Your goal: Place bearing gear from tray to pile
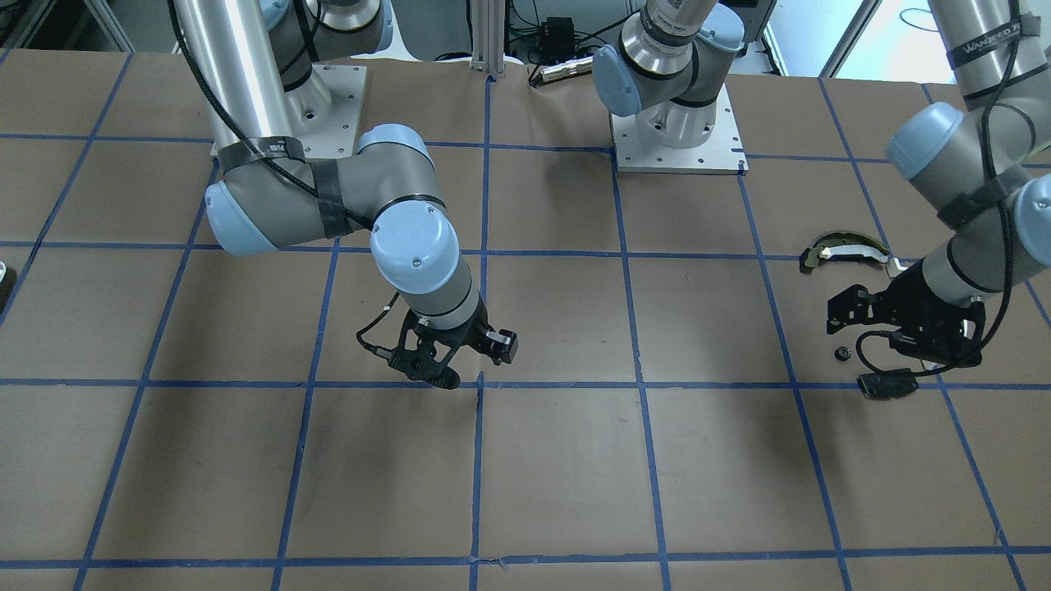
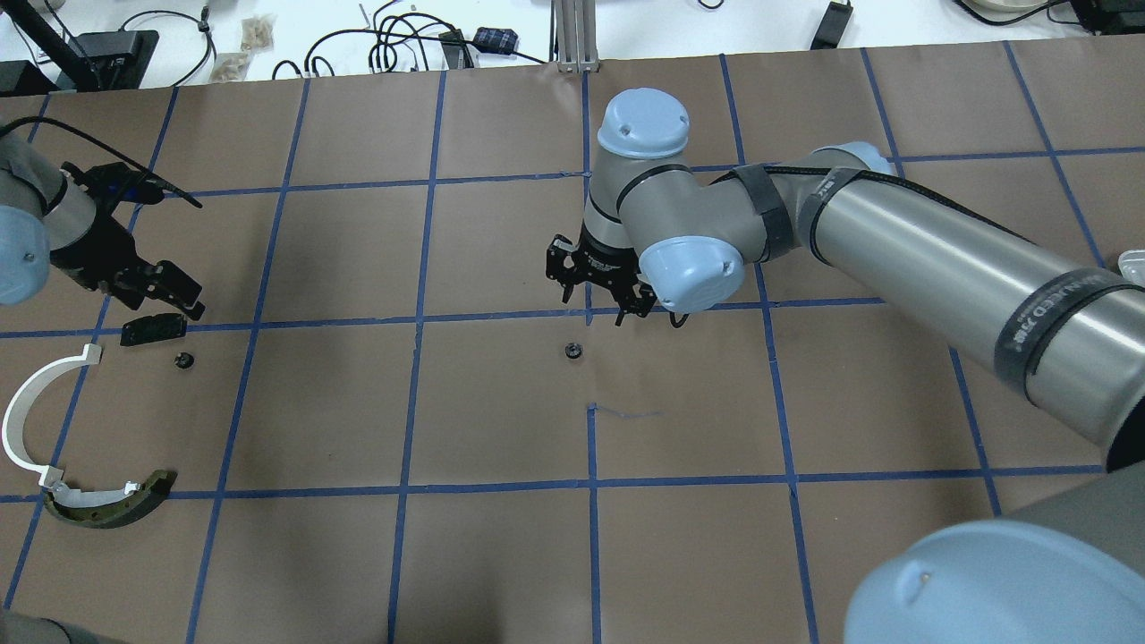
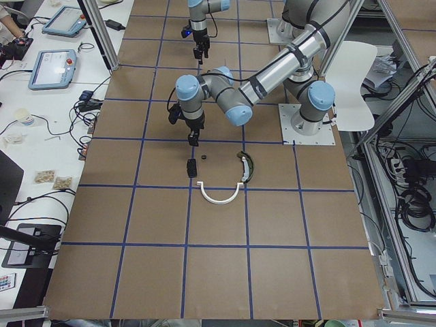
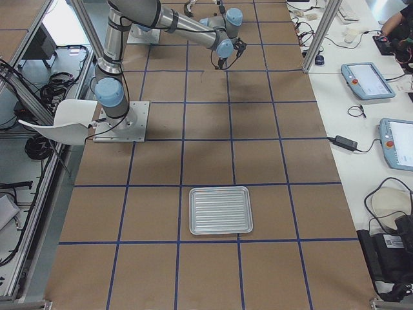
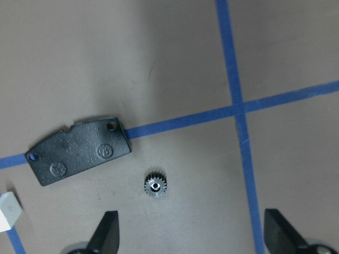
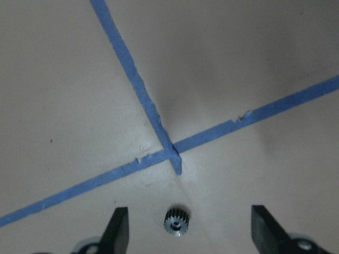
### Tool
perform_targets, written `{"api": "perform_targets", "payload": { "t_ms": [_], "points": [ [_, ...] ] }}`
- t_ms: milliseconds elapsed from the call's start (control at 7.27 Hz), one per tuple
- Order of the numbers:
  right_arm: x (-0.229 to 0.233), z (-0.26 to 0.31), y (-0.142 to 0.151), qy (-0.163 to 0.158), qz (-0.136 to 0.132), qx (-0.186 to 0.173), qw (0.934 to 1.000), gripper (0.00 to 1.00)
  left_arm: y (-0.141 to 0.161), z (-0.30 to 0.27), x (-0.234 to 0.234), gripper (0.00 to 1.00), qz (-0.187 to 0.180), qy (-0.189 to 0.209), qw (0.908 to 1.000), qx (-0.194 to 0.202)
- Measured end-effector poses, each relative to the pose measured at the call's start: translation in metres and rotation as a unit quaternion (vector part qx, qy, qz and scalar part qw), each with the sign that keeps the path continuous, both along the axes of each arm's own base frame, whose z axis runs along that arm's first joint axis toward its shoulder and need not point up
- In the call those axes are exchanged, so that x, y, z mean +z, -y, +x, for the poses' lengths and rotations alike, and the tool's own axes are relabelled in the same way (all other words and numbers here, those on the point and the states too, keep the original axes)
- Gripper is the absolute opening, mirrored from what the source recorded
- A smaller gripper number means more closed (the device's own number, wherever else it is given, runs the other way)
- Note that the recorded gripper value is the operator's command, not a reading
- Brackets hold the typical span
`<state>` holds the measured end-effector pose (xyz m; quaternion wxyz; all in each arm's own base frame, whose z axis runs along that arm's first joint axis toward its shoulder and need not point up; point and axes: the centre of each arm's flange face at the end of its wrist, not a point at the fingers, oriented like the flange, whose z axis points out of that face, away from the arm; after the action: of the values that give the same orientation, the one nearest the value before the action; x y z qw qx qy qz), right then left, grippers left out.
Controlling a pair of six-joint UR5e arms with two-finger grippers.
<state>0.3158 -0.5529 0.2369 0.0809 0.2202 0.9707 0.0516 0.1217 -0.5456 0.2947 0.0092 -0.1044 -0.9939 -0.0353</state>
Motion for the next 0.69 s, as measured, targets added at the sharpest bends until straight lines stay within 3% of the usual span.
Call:
{"api": "perform_targets", "payload": {
  "t_ms": [138, 412, 688],
  "points": [
    [0.02, -0.032, 0.016, 0.003, -0.014, -0.008, 0.9999, 1.0, 0.007, -0.046, 0.016, 0.95, -0.003, 0.004, 0.9999, 0.012],
    [0.088, -0.128, 0.04, 0.002, -0.056, 0.012, 0.9983, 1.0, 0.013, -0.169, 0.024, 0.95, -0.012, 0.011, 0.9988, 0.046],
    [0.14, -0.213, 0.027, -0.011, -0.048, 0.03, 0.9984, 1.0, 0.004, -0.28, 0.013, 0.95, -0.026, 0.009, 0.9964, 0.081]
  ]
}}
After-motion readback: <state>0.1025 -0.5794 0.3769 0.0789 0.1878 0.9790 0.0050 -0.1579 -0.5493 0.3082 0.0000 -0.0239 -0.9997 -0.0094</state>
